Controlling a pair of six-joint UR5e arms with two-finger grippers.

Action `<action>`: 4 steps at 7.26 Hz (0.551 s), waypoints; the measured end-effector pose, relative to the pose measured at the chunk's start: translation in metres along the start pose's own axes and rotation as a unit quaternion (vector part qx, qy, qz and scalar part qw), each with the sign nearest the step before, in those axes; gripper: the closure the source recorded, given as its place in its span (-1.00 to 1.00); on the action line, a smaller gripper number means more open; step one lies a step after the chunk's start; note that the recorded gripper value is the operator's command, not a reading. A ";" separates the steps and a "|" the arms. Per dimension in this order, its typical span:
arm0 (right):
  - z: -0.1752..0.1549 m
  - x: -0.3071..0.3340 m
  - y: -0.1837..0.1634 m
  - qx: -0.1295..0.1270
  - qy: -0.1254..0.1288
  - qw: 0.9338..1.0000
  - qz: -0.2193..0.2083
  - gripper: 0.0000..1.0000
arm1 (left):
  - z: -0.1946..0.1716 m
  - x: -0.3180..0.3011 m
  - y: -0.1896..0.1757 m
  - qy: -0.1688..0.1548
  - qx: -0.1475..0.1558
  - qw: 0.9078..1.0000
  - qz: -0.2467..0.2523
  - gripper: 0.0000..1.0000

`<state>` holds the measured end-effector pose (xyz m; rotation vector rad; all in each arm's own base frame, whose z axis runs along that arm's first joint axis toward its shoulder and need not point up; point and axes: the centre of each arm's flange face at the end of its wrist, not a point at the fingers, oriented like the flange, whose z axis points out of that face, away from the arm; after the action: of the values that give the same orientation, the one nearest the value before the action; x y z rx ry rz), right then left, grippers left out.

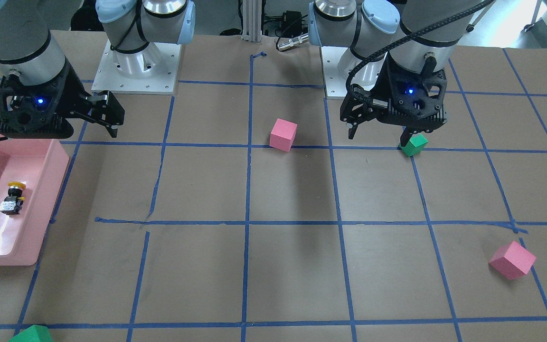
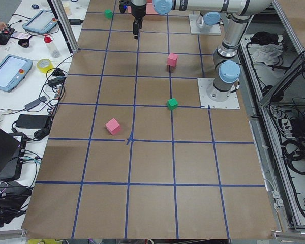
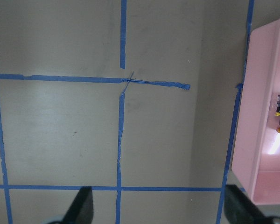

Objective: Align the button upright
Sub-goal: 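Move the right gripper toward the pink tray holding the yellow button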

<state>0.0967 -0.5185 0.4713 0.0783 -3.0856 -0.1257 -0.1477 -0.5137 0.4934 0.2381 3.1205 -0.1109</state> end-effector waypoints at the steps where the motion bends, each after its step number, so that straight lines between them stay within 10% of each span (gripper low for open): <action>1: -0.001 -0.001 0.002 -0.004 -0.002 1.000 0.000 -1.00 | 0.000 0.000 0.000 0.000 0.000 1.000 0.000 -1.00; 4: 0.000 -0.004 0.003 -0.012 -0.009 1.000 0.000 -1.00 | 0.000 0.000 0.000 0.000 0.000 1.000 0.000 -1.00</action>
<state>0.1005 -0.5156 0.4716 0.0767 -3.1020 -0.1629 -0.1477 -0.5137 0.4933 0.2381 3.1205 -0.1107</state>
